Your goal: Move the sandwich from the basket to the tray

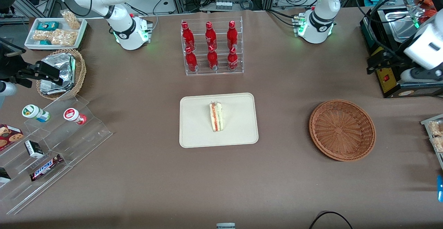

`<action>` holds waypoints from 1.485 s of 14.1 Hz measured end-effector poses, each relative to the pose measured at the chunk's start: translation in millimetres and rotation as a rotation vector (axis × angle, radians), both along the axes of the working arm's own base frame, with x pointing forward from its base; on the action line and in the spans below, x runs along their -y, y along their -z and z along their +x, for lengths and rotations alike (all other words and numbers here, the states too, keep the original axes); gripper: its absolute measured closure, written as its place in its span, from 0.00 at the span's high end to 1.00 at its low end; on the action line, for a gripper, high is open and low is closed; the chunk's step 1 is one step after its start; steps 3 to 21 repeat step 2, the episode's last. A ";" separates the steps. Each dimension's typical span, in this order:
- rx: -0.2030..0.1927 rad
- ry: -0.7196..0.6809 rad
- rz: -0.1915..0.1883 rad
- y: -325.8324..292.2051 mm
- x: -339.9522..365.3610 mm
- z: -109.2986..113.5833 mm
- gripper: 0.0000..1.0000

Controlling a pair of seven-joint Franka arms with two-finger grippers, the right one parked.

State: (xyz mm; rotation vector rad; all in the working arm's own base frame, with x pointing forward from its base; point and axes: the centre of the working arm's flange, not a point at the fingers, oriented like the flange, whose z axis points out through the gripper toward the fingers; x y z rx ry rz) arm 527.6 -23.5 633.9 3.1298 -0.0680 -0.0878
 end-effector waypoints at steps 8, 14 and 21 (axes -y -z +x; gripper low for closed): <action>0.016 -0.005 -0.001 -5.3 -2.8 0.9 1.00; 0.016 -0.005 -0.001 -5.3 -2.8 0.9 1.00; 0.016 -0.005 -0.001 -5.3 -2.8 0.9 1.00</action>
